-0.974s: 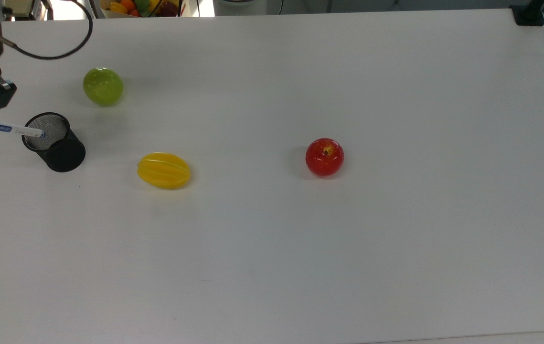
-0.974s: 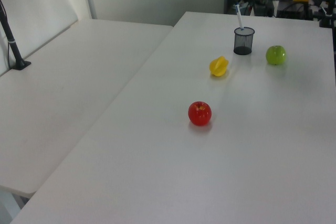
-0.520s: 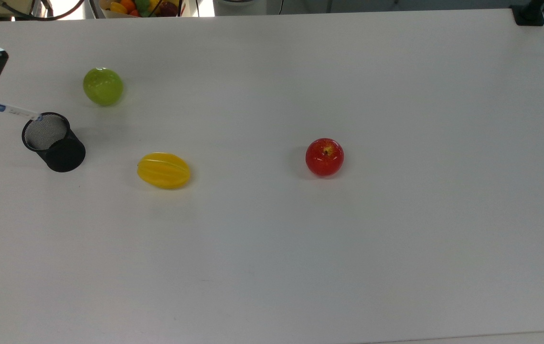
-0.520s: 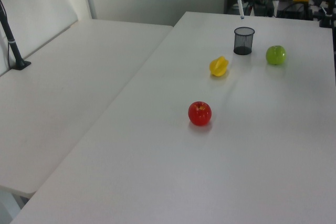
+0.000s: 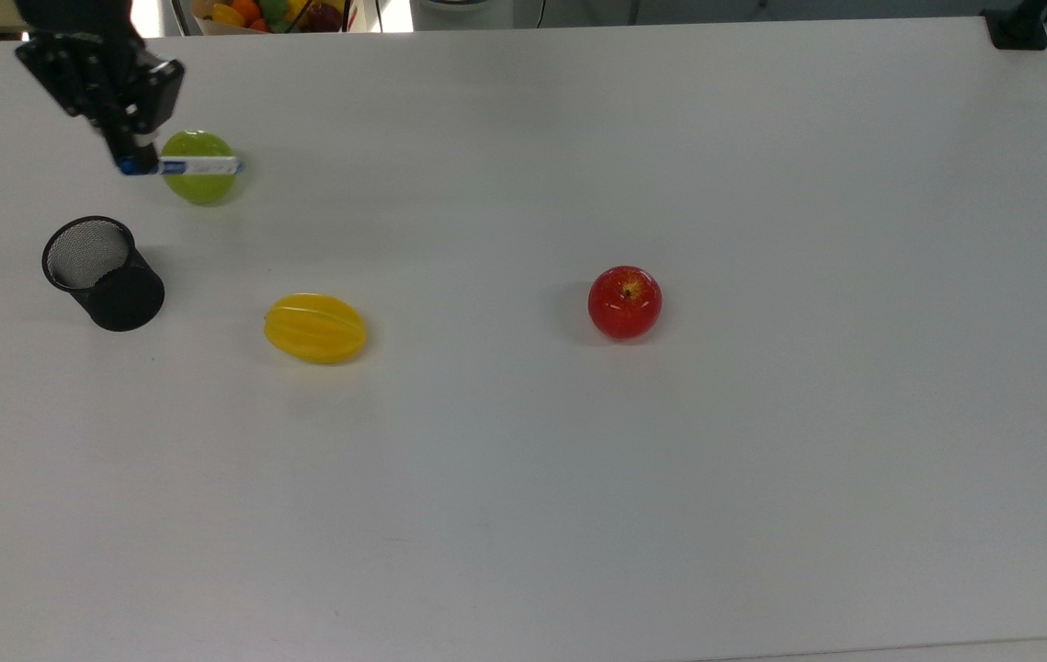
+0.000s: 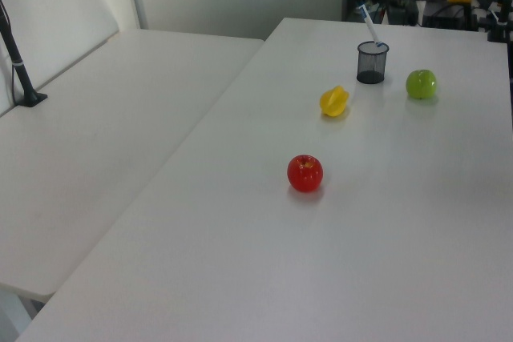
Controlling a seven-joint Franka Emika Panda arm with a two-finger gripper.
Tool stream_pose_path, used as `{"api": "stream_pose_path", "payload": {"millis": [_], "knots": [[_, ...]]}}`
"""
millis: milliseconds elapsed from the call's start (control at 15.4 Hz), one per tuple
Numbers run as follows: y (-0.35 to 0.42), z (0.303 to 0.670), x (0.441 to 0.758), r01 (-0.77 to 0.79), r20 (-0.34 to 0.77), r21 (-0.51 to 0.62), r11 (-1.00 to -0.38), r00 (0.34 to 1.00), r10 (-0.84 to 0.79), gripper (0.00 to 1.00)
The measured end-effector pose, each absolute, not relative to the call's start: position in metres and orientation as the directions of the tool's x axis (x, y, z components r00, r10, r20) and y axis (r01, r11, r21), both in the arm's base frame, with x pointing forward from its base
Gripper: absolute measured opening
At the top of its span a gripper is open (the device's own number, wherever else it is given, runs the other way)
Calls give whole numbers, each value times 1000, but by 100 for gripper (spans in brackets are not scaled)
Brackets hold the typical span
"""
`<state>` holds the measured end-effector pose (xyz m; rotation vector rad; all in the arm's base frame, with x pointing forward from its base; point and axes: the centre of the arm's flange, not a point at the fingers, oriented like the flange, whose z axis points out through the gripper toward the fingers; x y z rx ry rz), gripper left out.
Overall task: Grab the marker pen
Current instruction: 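Carry the marker away from the cup and lower it to the table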
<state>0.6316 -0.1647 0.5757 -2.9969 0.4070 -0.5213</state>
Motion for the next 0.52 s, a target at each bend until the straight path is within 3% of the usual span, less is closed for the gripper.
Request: {"api": "stream_pose_path", "payload": {"millis": [520], "knots": [[-74,557,616,-22,74,-137,-990,997,-32,18]]}}
